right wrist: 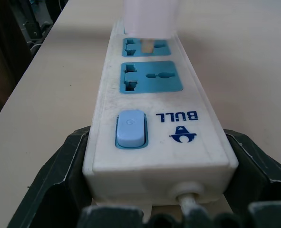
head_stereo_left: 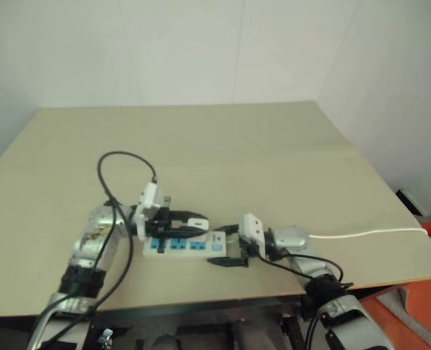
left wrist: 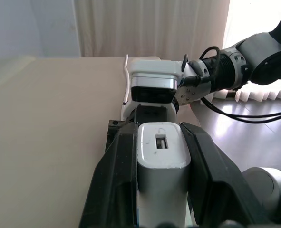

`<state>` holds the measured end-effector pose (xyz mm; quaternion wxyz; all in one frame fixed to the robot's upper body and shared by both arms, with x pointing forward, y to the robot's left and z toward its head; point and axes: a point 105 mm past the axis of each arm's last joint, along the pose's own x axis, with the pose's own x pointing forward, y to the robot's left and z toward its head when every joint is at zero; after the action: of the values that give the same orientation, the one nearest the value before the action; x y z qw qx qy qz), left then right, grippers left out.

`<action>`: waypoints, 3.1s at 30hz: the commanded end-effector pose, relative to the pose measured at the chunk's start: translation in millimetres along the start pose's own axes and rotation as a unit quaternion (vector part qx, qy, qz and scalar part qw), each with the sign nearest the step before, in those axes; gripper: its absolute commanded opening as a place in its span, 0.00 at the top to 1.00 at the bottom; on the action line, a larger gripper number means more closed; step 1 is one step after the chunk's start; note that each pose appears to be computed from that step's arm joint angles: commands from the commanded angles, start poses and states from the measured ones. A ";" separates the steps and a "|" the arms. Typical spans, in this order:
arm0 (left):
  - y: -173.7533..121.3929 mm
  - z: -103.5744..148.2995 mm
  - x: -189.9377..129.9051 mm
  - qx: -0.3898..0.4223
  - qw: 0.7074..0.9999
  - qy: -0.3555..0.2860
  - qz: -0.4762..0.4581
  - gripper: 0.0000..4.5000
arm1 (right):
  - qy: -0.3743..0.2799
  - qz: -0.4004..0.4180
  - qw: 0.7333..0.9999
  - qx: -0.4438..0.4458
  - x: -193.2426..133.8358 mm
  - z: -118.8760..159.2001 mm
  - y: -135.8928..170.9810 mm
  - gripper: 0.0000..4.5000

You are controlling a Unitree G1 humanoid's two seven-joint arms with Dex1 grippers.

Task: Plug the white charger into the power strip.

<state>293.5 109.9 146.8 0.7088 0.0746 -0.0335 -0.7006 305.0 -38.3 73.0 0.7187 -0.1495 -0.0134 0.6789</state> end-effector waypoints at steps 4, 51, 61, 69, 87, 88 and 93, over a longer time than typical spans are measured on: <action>-2.5 -8.5 2.9 0.012 1.000 0.004 -0.003 0.77 | 0.020 0.024 0.999 0.025 4.0 -11.4 9.6 0.24; -17.0 -64.2 -32.3 -0.017 0.993 0.108 0.034 0.77 | 0.024 0.030 0.998 0.041 5.4 -9.4 7.2 0.24; -14.5 -55.1 -27.5 -0.015 0.994 0.102 0.029 0.35 | 0.025 0.027 0.999 0.039 5.0 -9.0 6.2 0.24; -11.9 -40.3 -20.1 0.000 0.997 0.068 0.027 0.01 | 0.023 0.028 0.999 0.037 7.2 -7.8 5.6 0.24; -0.4 32.8 -55.5 0.079 0.993 0.077 0.036 0.00 | 0.042 -0.035 0.998 -0.019 -63.5 22.6 -8.0 0.00; 0.1 34.7 -61.7 0.080 0.992 0.085 0.043 0.00 | 0.046 -0.047 0.998 -0.023 -76.2 27.7 -8.7 0.00; -4.2 37.4 -89.1 0.078 0.984 0.148 0.063 0.00 | 0.058 -0.086 0.994 -0.030 -116.3 46.3 -7.3 0.00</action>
<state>287.3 186.1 177.1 0.7393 0.2060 0.0139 -0.6409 296.2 -137.0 119.8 0.7615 -0.2117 0.0235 0.6122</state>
